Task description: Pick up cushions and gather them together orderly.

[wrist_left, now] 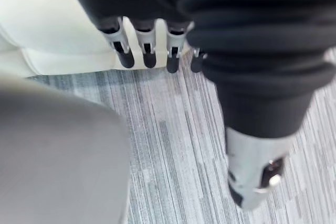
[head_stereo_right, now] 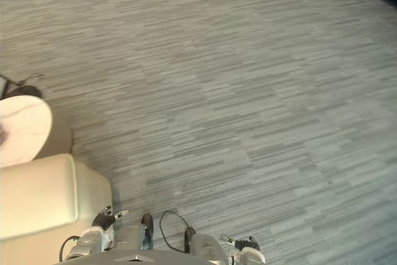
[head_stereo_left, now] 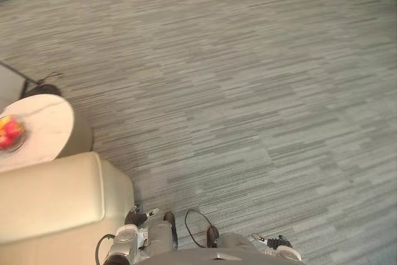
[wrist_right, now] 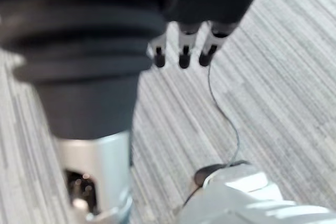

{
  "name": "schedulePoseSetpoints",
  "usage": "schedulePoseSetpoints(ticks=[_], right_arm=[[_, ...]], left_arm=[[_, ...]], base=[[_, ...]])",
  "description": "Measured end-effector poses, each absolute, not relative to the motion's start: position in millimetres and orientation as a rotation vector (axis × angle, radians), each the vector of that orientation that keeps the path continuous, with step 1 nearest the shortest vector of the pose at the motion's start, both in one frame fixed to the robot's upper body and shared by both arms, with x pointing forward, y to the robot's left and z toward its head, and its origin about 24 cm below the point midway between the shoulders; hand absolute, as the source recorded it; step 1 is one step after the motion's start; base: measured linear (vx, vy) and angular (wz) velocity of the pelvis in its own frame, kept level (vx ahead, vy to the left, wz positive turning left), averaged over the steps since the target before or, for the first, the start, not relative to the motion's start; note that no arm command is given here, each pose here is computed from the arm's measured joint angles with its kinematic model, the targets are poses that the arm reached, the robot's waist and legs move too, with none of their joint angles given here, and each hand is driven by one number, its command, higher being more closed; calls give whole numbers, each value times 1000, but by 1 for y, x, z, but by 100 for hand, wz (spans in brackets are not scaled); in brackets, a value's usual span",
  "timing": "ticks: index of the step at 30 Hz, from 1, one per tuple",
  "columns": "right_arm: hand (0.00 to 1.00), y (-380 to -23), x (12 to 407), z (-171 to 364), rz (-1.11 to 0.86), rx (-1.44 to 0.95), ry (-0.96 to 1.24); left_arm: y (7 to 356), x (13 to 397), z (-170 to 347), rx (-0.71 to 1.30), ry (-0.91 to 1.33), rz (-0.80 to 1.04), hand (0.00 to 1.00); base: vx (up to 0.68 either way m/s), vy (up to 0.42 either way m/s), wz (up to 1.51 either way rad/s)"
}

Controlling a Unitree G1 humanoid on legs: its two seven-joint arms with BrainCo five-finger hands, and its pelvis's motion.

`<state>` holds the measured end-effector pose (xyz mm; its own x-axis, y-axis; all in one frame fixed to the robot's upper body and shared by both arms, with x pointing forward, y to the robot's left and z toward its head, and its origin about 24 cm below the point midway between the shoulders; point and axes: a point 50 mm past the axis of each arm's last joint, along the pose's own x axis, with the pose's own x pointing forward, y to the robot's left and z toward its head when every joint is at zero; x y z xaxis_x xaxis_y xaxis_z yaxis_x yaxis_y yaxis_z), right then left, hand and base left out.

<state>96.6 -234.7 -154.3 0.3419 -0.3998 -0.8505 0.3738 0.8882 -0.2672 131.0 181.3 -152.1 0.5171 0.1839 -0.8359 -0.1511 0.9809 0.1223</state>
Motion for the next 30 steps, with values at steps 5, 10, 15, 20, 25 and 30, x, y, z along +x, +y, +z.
schedulePoseSetpoints(ticks=[5,10,15,20,25,30], right_arm=[[0,-226,102,-155,-482,-6,1106],[0,-218,127,-150,-418,-24,1055],[0,-206,140,-149,-360,-38,1047],[0,-221,138,-147,-388,-65,1038],[0,-223,130,-149,-413,-45,1051],[0,-224,129,-149,-449,-7,1045]], left_arm=[[192,131,-152,67,1019,208,0],[192,128,-154,102,1048,178,0],[200,124,-155,131,1063,179,0],[189,123,-157,116,1075,154,0],[188,130,-154,108,1043,155,0],[188,134,-151,93,1016,172,0]], base=[[241,215,-86],[91,67,-90],[53,-39,-85],[66,-88,-40],[25,-44,-36],[128,128,-91]])
